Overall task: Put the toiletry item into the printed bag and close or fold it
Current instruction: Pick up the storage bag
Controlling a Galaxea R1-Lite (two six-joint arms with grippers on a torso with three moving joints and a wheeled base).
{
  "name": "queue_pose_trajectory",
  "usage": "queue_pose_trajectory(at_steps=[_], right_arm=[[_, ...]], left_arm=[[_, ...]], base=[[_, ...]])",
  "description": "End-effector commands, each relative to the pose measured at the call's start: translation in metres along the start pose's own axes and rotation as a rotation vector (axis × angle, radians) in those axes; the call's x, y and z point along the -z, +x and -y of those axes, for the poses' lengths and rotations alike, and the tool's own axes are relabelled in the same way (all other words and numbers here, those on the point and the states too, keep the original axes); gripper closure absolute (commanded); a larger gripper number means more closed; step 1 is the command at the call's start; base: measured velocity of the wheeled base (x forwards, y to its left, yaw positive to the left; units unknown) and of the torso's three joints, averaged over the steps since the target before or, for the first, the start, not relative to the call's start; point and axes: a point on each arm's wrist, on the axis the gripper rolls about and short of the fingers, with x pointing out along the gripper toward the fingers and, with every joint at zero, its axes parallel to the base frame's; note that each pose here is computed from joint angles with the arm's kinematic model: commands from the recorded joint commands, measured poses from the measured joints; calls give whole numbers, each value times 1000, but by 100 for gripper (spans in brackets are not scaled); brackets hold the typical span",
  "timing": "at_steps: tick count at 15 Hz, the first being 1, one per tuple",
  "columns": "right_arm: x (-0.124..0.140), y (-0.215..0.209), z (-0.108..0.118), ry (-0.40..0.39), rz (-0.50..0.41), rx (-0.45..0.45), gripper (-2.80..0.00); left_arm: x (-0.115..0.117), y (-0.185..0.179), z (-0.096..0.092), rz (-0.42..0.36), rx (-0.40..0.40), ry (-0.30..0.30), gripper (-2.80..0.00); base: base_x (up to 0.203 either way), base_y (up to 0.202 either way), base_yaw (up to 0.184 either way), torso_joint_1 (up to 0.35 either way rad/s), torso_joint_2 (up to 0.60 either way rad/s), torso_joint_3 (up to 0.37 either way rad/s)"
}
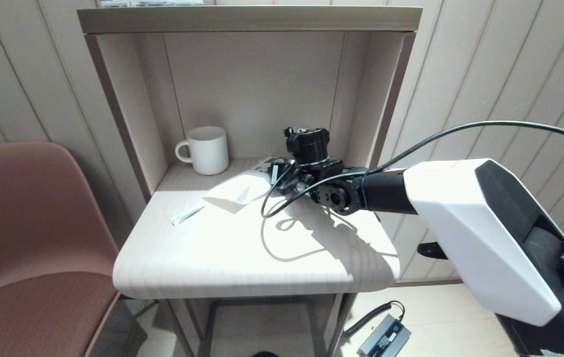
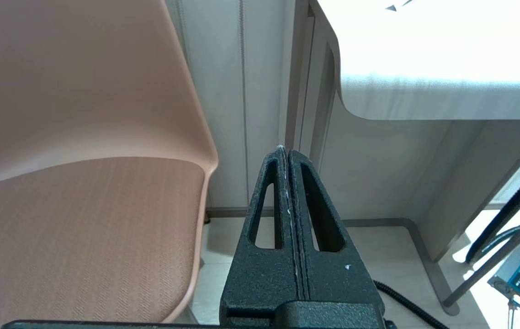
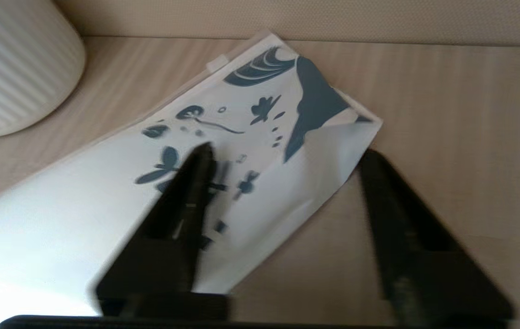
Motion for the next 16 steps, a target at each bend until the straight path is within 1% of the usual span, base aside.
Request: queue_pose_trajectory(at_steps=[1, 4, 6, 9, 11, 14, 16], right_arm=[[2, 0, -1, 3, -3, -2, 0], [-8, -10, -1, 12, 8, -2, 0], [-21, -27, -1, 17, 23, -7, 0], [-48, -72, 1, 22, 52, -12, 0], [-58, -106, 6, 20, 53, 0, 0], [-59, -150, 17, 15, 44, 37, 0], [-54, -170, 24, 10, 29, 55, 0]], left_arm=[[0, 0, 0, 0, 0, 0, 0], [0, 0, 0, 0, 0, 1, 0], [0, 0, 0, 1, 0, 0, 0], [0, 0, 0, 0, 0, 0, 0], [0, 0, 0, 1, 0, 0, 0], [0, 0, 0, 1, 0, -2, 0], [0, 0, 0, 3, 0, -2, 0]], base=[[0, 0, 0, 0, 0, 0], [0, 0, 0, 0, 0, 0], [0, 0, 0, 0, 0, 0], [0, 0, 0, 0, 0, 0], [0, 0, 0, 0, 0, 0], [0, 0, 0, 0, 0, 0], [0, 0, 0, 0, 0, 0]])
